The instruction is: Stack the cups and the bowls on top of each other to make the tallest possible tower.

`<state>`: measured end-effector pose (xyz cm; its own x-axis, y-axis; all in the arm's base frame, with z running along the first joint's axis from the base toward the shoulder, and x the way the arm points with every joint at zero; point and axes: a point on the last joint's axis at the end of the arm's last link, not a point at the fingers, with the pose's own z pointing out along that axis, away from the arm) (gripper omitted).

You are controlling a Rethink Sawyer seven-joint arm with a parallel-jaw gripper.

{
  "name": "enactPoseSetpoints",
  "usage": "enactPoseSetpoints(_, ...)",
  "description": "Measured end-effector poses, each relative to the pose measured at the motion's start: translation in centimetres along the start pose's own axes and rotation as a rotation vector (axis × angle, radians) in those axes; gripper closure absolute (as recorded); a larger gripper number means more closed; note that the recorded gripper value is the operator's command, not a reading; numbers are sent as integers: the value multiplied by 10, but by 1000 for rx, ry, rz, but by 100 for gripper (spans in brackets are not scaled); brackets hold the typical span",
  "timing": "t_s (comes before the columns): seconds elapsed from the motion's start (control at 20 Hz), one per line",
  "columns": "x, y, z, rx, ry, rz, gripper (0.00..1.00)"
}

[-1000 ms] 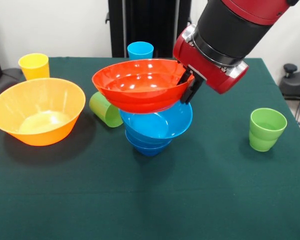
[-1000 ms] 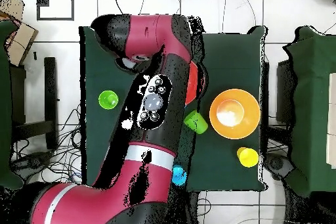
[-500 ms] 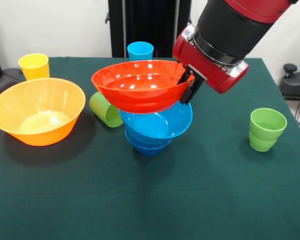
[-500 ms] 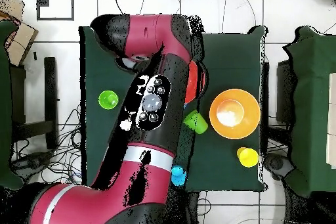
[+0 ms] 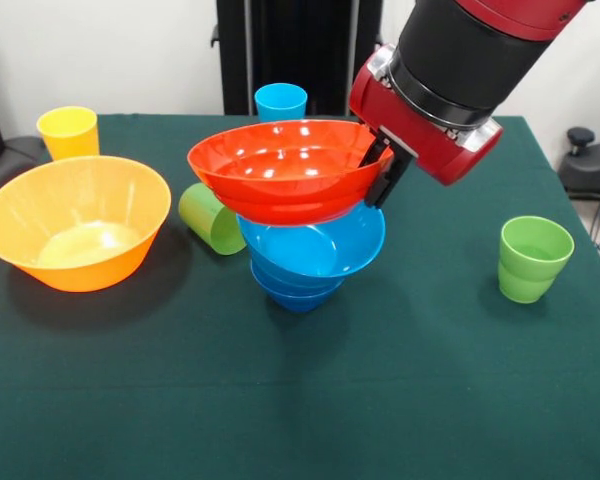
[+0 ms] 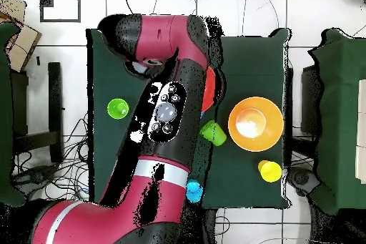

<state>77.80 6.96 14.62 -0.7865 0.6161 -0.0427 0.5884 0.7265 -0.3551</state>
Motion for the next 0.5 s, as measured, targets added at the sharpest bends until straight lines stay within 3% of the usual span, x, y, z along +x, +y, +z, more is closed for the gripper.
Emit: enactPoseSetpoints(0.5,-1,-2,-1,6,-5,5,100)
